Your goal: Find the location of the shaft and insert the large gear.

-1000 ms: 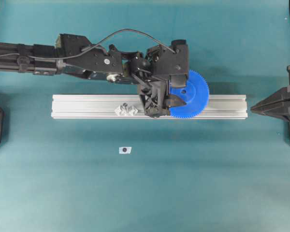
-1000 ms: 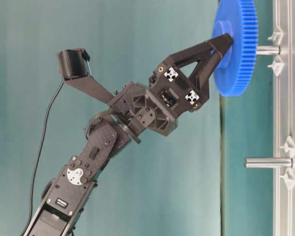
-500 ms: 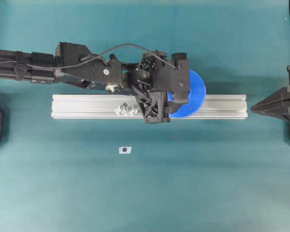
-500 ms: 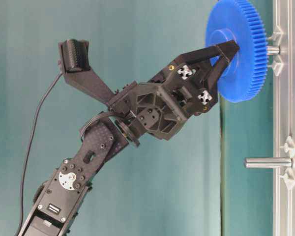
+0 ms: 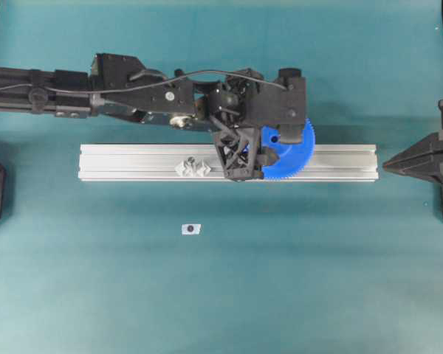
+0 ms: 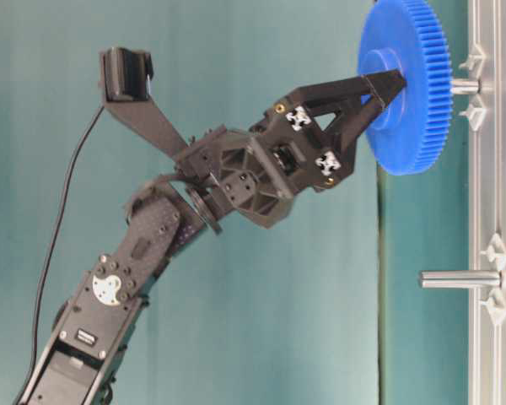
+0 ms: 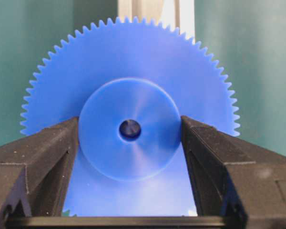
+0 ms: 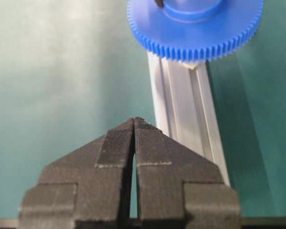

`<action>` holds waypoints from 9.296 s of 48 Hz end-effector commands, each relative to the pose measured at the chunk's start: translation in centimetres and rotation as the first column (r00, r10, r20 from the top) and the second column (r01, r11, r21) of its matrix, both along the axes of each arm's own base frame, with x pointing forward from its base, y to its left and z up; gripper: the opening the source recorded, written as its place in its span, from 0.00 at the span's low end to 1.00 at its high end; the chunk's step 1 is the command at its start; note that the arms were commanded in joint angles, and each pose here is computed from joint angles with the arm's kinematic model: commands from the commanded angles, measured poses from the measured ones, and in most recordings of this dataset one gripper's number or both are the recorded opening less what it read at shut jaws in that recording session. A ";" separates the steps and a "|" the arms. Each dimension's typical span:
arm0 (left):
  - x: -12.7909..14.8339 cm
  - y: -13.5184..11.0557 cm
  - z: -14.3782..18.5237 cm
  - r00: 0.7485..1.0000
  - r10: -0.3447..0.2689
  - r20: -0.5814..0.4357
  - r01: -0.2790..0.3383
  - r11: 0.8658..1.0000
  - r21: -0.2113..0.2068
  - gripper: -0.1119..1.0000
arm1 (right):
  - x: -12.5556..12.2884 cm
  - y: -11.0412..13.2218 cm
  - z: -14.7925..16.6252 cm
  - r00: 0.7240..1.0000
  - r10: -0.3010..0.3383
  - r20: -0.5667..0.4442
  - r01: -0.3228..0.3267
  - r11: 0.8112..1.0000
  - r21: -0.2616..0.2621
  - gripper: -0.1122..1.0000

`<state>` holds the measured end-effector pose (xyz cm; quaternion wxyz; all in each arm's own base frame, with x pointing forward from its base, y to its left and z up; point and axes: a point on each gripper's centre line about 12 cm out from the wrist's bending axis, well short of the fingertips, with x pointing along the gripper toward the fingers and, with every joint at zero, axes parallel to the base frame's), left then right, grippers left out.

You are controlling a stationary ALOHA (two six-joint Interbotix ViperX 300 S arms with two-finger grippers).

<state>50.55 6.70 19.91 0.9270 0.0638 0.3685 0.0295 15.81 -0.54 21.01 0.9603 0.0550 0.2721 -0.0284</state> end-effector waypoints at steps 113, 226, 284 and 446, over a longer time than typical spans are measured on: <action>1.3 0.3 5.3 0.994 -0.001 0.107 -0.001 1.000 0.021 0.92 | 0.0 0.0 0.4 0.999 -0.022 0.025 0.021 0.999 0.032 0.12; -14.9 -5.1 9.5 0.919 0.116 0.376 -0.026 0.971 -0.236 0.92 | -0.2 0.0 0.2 0.999 -0.024 0.028 0.023 0.999 0.036 0.12; -16.3 -6.7 8.5 0.903 0.061 0.426 0.037 0.975 -0.218 0.92 | -0.2 0.0 -0.3 0.998 -0.026 0.062 0.024 0.999 0.033 0.12; -16.3 -6.7 8.3 0.905 0.062 0.420 0.034 0.975 -0.218 0.92 | -0.2 0.0 -0.4 0.998 -0.025 0.054 0.023 0.999 0.032 0.12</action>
